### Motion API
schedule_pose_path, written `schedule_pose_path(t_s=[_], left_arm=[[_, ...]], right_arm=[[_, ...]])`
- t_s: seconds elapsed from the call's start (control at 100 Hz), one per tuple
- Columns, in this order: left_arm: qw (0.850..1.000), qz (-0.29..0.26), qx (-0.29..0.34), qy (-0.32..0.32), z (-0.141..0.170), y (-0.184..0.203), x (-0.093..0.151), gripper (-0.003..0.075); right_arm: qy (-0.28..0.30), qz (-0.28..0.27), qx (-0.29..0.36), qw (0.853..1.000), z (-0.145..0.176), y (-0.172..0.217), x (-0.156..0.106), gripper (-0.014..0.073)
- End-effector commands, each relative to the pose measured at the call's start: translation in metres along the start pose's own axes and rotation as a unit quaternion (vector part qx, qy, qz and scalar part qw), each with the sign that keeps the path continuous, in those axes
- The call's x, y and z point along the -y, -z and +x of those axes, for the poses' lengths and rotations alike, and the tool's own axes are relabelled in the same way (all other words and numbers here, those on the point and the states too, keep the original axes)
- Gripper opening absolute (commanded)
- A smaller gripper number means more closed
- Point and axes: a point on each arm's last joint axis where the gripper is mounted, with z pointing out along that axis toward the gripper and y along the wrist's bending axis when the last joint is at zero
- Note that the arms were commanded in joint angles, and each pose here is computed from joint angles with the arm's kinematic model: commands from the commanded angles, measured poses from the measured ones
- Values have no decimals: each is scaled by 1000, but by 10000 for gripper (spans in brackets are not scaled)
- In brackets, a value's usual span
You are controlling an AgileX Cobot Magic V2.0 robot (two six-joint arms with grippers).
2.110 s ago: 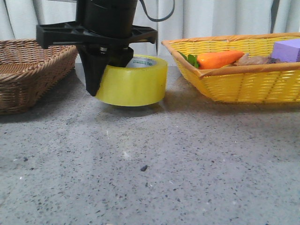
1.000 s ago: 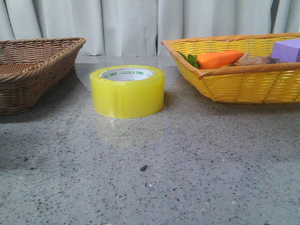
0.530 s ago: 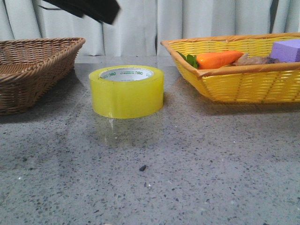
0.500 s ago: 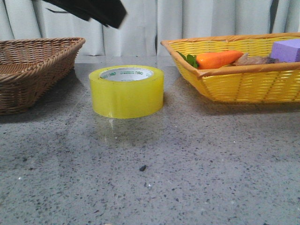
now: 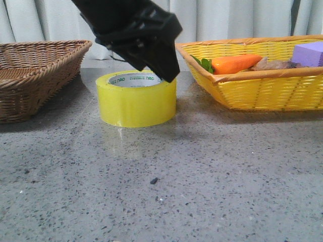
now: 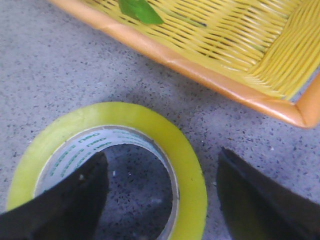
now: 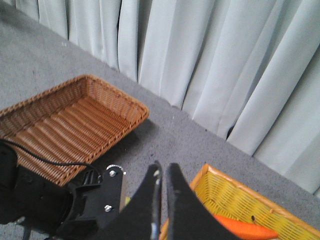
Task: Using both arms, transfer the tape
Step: 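Lower the left gripper onto the tape roll and grasp its rim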
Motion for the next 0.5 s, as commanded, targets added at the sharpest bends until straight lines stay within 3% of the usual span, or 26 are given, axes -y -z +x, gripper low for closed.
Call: schedule_pose_path(t_s=[0.0, 0.31, 0.41, 0.49], left_arm=[[999, -1, 41, -1, -15, 12, 2, 430], [1000, 4, 7, 4, -7, -15, 0, 414], [1000, 5, 10, 6, -7, -17, 0, 354], [1000, 1, 20, 6, -9, -17, -1, 261]], right_arm=[[13, 16, 49, 999, -8, 11, 4, -73], [11, 18, 63, 998, -8, 22, 6, -73], [10, 19, 69, 997, -9, 28, 7, -73], [10, 21, 72, 997, -9, 32, 8, -73]])
